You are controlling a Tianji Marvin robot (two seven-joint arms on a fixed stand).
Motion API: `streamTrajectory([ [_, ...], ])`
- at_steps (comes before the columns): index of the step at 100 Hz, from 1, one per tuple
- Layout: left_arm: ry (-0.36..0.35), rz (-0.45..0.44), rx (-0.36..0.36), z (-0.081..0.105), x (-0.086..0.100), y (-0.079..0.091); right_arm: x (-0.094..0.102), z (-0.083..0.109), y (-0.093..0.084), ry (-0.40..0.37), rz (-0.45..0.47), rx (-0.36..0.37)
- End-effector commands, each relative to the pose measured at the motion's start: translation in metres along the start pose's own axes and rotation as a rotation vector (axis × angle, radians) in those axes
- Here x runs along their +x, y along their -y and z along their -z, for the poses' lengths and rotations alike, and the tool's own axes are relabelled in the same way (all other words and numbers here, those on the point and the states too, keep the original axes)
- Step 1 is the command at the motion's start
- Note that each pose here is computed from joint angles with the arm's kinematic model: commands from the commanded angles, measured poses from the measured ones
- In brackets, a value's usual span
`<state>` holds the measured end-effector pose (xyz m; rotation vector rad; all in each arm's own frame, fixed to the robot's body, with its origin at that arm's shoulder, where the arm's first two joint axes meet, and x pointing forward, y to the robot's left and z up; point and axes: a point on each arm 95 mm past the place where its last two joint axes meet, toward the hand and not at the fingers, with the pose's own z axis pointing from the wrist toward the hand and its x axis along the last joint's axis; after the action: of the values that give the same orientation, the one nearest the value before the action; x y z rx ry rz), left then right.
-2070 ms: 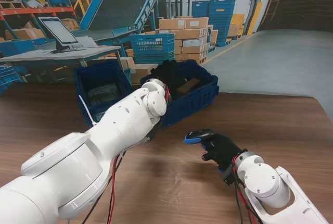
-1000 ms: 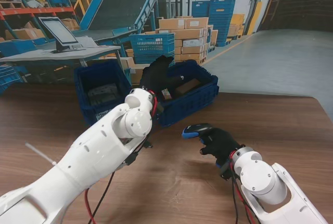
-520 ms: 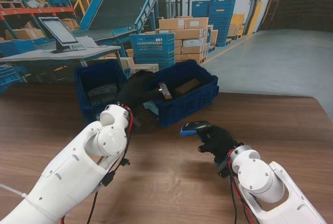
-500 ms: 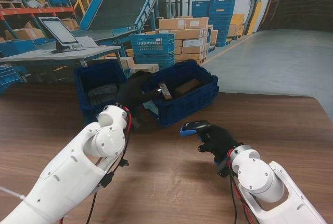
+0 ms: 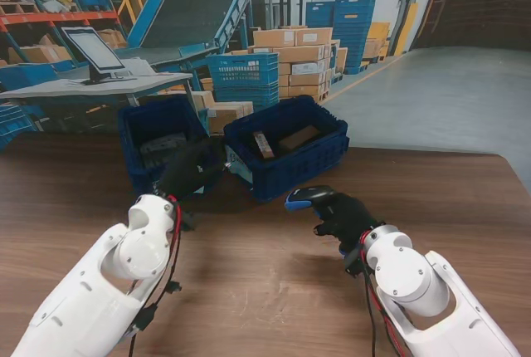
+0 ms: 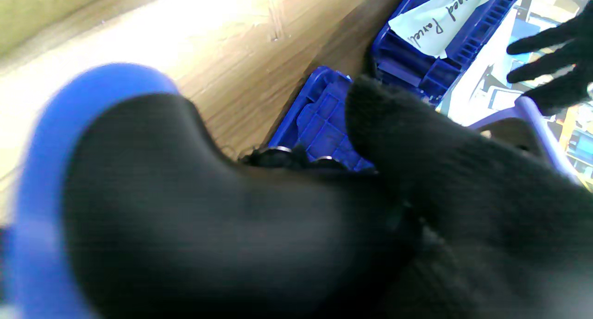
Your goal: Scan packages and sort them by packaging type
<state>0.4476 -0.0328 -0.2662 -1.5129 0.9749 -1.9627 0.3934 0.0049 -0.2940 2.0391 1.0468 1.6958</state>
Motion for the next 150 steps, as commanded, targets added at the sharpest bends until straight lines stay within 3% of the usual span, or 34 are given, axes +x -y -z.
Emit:
streamTrajectory([
  [1,0.004,0.004,-0.037,0.008,-0.005,-0.005,0.007,-0.001,0.001,-0.009,-0.006,0.005],
  [35,0.012,0.034,-0.053,0.031,-0.023,-0.006,0.000,-0.009,-0.009,0.028,0.035,-0.013],
  [66,-0.013,0.058,-0.054,0.044,-0.027,-0.010,-0.023,-0.024,-0.023,0.085,0.034,0.001],
  [111,-0.019,0.105,-0.049,0.051,-0.034,-0.020,-0.064,-0.051,-0.040,0.200,0.080,0.003],
  [141,-0.007,0.132,-0.020,0.050,-0.038,-0.022,-0.083,-0.068,-0.044,0.251,0.146,-0.077],
  [150,-0.007,0.137,-0.025,0.050,-0.040,-0.023,-0.087,-0.071,-0.045,0.257,0.177,-0.071],
])
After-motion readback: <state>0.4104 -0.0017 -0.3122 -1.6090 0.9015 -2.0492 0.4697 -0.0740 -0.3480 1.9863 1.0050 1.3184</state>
